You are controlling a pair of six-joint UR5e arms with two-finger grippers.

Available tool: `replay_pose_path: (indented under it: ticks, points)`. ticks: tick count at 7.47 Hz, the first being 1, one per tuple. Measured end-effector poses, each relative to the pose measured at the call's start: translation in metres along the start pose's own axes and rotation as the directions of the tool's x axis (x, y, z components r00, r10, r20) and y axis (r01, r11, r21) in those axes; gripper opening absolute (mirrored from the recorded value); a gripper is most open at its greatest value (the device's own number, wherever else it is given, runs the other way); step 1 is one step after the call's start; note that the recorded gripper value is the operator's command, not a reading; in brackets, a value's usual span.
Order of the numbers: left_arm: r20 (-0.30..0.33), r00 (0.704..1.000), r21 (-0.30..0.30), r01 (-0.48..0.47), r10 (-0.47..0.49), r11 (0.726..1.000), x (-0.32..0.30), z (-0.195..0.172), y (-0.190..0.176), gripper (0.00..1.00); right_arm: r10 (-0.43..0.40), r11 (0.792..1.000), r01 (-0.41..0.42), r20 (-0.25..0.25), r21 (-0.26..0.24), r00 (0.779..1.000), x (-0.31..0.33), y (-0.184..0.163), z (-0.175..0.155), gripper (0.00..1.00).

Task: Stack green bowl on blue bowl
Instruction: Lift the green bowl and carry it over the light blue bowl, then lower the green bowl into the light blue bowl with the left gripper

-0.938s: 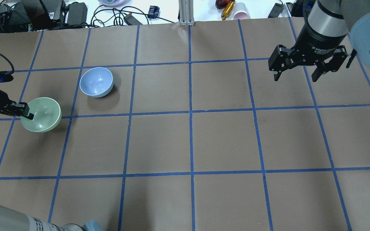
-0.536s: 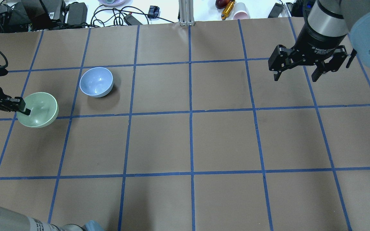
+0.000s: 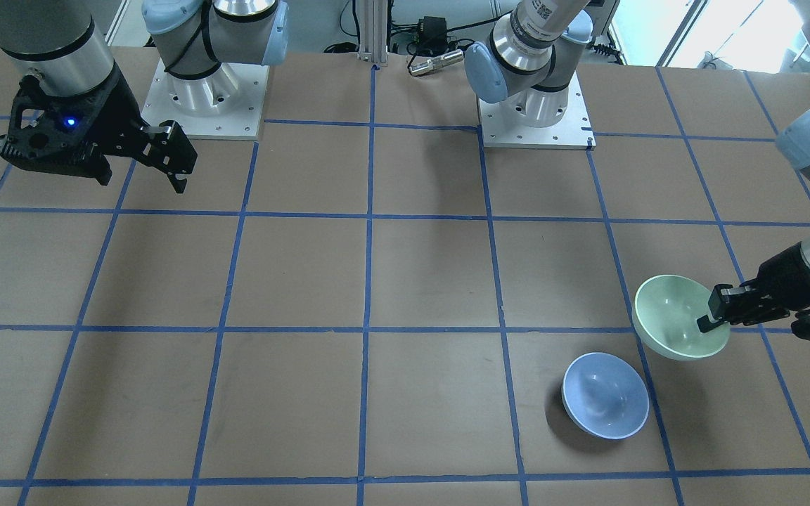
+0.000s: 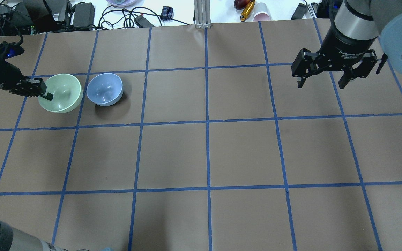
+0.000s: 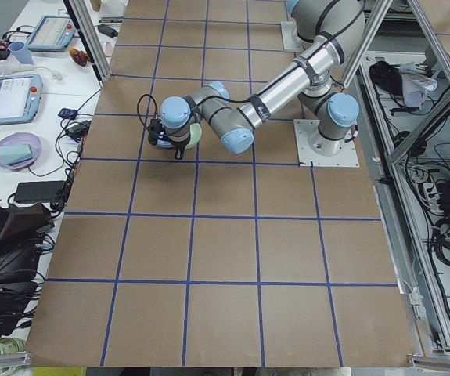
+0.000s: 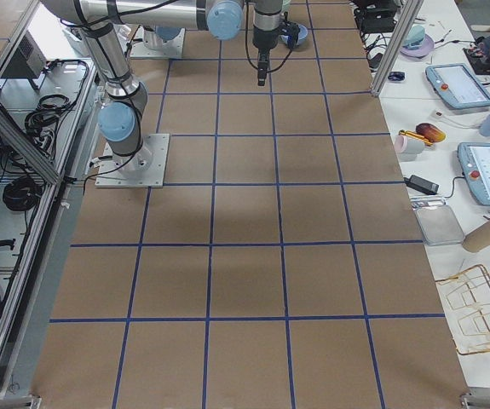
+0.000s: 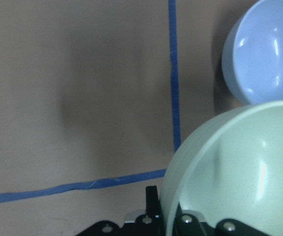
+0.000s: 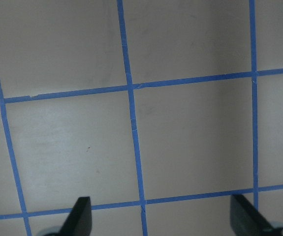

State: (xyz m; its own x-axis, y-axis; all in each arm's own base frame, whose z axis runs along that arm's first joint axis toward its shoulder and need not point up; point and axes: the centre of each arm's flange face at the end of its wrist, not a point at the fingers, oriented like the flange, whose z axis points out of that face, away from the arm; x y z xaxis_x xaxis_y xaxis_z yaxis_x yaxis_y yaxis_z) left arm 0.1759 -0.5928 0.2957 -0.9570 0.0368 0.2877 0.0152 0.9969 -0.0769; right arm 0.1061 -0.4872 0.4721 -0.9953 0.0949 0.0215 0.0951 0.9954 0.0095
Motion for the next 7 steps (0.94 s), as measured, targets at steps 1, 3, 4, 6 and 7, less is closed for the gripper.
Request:
replay_pose_path:
  ticks: [1,3,4,6,7]
  points:
    - [-0.005,1.000,-0.009,0.026,-0.026,1.000,0.016,0.008,-0.008,0.00,0.000,1.000,0.000,0.000,0.000,1.000,0.000,0.000,0.000,1.00]
    - [-0.007,0.998,-0.023,0.062,-0.063,0.998,0.033,0.020,-0.025,0.00,0.000,1.000,0.000,0.000,0.000,1.000,0.000,0.000,0.000,1.00]
    - [-0.006,0.998,-0.025,0.067,-0.067,0.997,0.038,0.026,-0.035,0.00,0.000,1.000,0.000,0.000,0.000,1.000,0.000,0.000,0.000,1.00]
    - [-0.003,0.998,-0.023,0.059,-0.059,0.998,0.039,0.035,-0.050,0.00,0.000,1.000,0.000,0.000,0.000,1.000,0.000,0.000,0.000,1.00]
    - [0.001,0.999,-0.015,0.050,-0.050,0.999,0.038,0.038,-0.056,0.00,0.000,1.000,0.000,0.000,0.000,1.000,0.000,0.000,0.000,1.00]
